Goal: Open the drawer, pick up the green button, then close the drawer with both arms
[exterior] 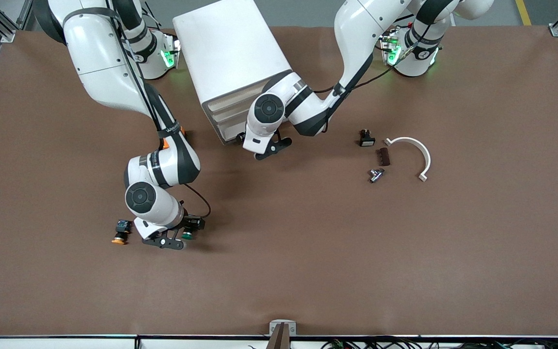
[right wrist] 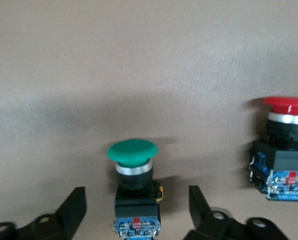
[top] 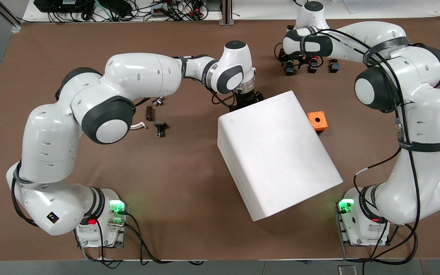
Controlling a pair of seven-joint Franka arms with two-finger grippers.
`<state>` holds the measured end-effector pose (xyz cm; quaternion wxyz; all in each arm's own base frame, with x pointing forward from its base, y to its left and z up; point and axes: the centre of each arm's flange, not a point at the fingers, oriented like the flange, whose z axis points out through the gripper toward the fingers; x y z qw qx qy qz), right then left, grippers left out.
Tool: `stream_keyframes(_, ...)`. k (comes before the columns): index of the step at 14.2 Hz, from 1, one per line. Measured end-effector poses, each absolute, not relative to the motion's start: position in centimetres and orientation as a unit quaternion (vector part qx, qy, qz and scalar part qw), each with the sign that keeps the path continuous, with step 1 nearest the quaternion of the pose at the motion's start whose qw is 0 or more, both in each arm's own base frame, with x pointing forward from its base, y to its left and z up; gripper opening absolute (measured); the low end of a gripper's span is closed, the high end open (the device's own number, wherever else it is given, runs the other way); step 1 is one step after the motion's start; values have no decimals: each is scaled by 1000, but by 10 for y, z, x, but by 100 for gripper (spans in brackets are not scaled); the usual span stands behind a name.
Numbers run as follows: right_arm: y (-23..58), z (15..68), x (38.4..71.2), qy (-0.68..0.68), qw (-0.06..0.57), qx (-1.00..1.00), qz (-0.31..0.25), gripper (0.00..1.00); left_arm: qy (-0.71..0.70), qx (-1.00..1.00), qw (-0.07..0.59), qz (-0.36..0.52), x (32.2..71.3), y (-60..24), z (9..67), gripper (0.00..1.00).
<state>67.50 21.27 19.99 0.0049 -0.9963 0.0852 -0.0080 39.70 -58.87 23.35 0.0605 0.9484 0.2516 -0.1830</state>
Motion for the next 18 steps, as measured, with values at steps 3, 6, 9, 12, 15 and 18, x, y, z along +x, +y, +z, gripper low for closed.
stream_keyframes(3, 209, 213, 684, 88, 6, -996, -20, 100, 268, 939, 64, -206, 393, -589, 229, 100)
stream_keyframes(6, 204, 230, 691, 85, -8, -996, -5, 100, 286, 927, 69, -232, 390, -589, 222, 100)
stream_keyframes(9, 202, 258, 700, 80, -24, -996, 10, 100, 297, 921, 73, -243, 390, -589, 218, 100)
stream_keyframes(12, 189, 281, 703, 62, -37, -997, 32, 100, 299, 920, 76, -242, 392, -589, 218, 100)
stream_keyframes(15, 155, 311, 701, 32, -44, -996, 65, 100, 304, 919, 93, -232, 411, -580, 225, 100)
stream_keyframes(18, 99, 369, 696, 17, -38, -995, 90, 100, 318, 916, 121, -211, 459, -551, 252, 100)
